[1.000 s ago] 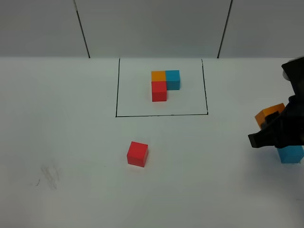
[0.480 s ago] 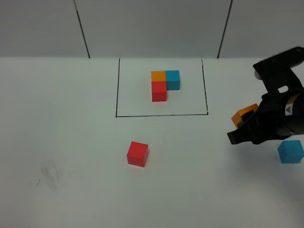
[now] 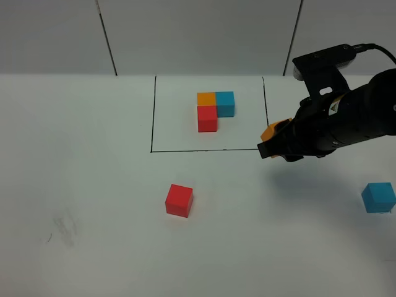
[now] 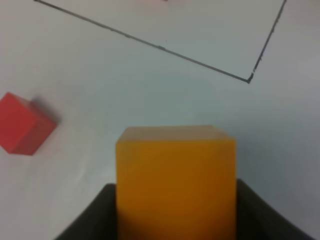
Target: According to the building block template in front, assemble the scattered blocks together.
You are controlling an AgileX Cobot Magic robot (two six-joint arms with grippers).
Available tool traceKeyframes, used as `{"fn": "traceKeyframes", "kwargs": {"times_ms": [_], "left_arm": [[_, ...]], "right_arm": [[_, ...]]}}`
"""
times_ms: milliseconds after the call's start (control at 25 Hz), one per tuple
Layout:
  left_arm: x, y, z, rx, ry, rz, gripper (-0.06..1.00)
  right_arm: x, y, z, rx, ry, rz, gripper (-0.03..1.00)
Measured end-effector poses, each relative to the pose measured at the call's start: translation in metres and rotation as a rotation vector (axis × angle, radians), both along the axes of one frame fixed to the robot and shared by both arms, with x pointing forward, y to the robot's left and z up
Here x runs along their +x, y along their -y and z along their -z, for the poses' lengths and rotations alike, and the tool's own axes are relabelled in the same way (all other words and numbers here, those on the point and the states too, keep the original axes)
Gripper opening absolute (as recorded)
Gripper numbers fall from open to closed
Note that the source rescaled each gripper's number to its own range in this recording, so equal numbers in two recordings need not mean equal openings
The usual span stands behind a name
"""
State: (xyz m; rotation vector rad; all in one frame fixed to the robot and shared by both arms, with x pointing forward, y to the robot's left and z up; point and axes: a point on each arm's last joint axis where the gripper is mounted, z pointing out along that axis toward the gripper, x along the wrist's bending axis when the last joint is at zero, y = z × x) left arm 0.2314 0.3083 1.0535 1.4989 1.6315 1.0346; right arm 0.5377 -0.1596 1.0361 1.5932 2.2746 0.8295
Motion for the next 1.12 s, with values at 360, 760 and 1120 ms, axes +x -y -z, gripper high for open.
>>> {"fn": "traceKeyframes", "kwargs": {"times_ms": [360, 760, 1120], "left_arm": [[0.000, 0.000, 0.000, 0.000, 0.000, 0.000, 0.00], [0.000, 0.000, 0.000, 0.000, 0.000, 0.000, 0.00], [0.000, 0.000, 0.000, 0.000, 0.000, 0.000, 0.00]], "right_arm": [[0.019, -0.011, 0.030, 0.063, -0.038, 0.053, 0.51], [0.014, -0.045, 0.031, 0.092, 0.061, -0.049, 0.51], [0.036, -0.059, 0.058, 0.129, 0.013, 0.029, 0.51]]}}
